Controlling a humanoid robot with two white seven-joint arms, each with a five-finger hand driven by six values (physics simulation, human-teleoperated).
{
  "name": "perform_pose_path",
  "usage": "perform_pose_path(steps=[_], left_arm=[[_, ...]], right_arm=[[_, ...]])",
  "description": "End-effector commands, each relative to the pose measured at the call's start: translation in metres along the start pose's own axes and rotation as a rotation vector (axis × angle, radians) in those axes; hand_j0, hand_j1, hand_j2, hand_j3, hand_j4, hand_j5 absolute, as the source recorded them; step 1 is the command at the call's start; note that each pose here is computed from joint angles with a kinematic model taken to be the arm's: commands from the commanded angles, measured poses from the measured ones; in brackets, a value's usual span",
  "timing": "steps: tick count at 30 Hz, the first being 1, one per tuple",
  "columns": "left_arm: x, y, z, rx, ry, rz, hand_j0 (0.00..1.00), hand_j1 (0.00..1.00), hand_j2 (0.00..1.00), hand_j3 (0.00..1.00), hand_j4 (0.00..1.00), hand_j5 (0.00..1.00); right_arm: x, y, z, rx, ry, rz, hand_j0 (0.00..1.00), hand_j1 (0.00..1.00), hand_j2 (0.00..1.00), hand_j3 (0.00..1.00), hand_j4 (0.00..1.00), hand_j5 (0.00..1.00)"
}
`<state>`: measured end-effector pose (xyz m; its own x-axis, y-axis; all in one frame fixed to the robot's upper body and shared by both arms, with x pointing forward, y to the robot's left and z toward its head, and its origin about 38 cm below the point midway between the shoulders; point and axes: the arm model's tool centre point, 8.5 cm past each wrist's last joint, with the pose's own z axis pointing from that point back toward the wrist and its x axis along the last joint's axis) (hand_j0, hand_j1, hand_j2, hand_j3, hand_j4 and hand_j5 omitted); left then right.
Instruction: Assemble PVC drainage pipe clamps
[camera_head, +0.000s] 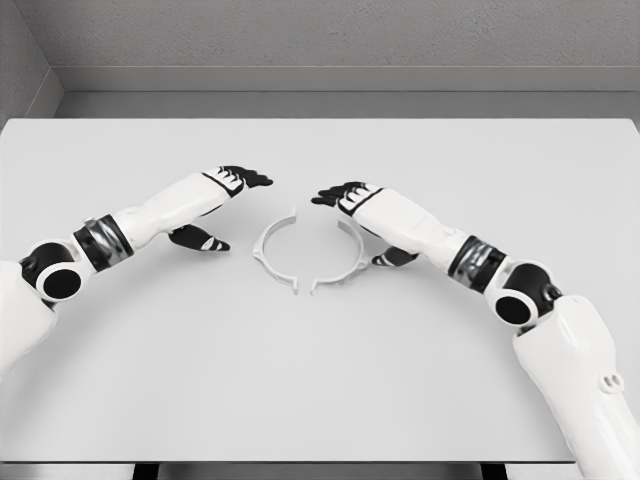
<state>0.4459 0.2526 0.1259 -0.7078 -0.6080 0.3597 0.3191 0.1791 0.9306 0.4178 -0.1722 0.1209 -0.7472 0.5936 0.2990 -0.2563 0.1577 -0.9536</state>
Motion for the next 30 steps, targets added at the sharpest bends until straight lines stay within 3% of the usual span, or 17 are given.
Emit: perform_pose_path(steps=[1, 6, 13, 14, 16, 17, 18, 19, 21, 30], left_arm=[[-0.001, 0.0, 0.001, 0.003, 0.002, 0.006, 1.0, 1.0, 1.0, 1.0, 1.0, 1.0], [0.0, 0.001, 0.0, 0.004, 0.0, 0.005, 1.0, 1.0, 1.0, 1.0, 1.0, 1.0], [0.003, 0.001, -0.005, 0.011, -0.012, 0.009, 1.0, 1.0, 1.0, 1.0, 1.0, 1.0], [0.004, 0.002, -0.006, 0.013, -0.015, 0.007, 1.0, 1.0, 1.0, 1.0, 1.0, 1.0], [0.006, 0.003, -0.009, 0.016, -0.02, 0.008, 1.0, 1.0, 1.0, 1.0, 1.0, 1.0], [0.006, 0.002, -0.01, 0.016, -0.02, 0.009, 1.0, 1.0, 1.0, 1.0, 1.0, 1.0], [0.005, 0.003, -0.01, 0.016, -0.018, 0.009, 1.0, 1.0, 1.0, 1.0, 1.0, 1.0], [0.003, 0.001, -0.009, 0.013, -0.011, 0.012, 1.0, 1.0, 1.0, 1.0, 1.0, 1.0], [0.003, 0.0, -0.01, 0.011, -0.011, 0.015, 1.0, 1.0, 1.0, 1.0, 1.0, 1.0], [0.009, -0.008, -0.02, 0.014, -0.026, 0.037, 1.0, 1.0, 1.0, 1.0, 1.0, 1.0]], right_arm=[[0.003, 0.001, -0.003, -0.003, -0.01, -0.021, 1.0, 1.0, 1.0, 1.0, 1.0, 1.0], [0.006, 0.001, -0.008, 0.006, -0.015, -0.018, 1.0, 1.0, 1.0, 1.0, 1.0, 1.0], [-0.004, -0.023, -0.013, -0.026, 0.024, 0.009, 1.0, 1.0, 1.0, 1.0, 1.0, 1.0], [-0.007, -0.04, -0.014, -0.05, 0.026, 0.029, 1.0, 1.0, 1.0, 1.0, 1.0, 1.0], [-0.015, -0.097, 0.025, -0.182, 0.071, 0.129, 1.0, 1.0, 1.0, 1.0, 1.0, 1.0], [-0.011, -0.112, 0.049, -0.209, 0.069, 0.171, 1.0, 1.0, 1.0, 1.0, 1.0, 1.0], [-0.006, -0.117, 0.073, -0.221, 0.055, 0.185, 1.0, 1.0, 1.0, 1.0, 1.0, 1.0], [-0.004, -0.119, 0.091, -0.237, 0.045, 0.202, 1.0, 1.0, 1.0, 1.0, 1.0, 1.0], [-0.016, -0.116, 0.119, -0.26, 0.11, 0.198, 1.0, 1.0, 1.0, 1.0, 1.0, 1.0], [-0.019, -0.11, 0.123, -0.254, 0.124, 0.182, 1.0, 1.0, 1.0, 1.0, 1.0, 1.0]])
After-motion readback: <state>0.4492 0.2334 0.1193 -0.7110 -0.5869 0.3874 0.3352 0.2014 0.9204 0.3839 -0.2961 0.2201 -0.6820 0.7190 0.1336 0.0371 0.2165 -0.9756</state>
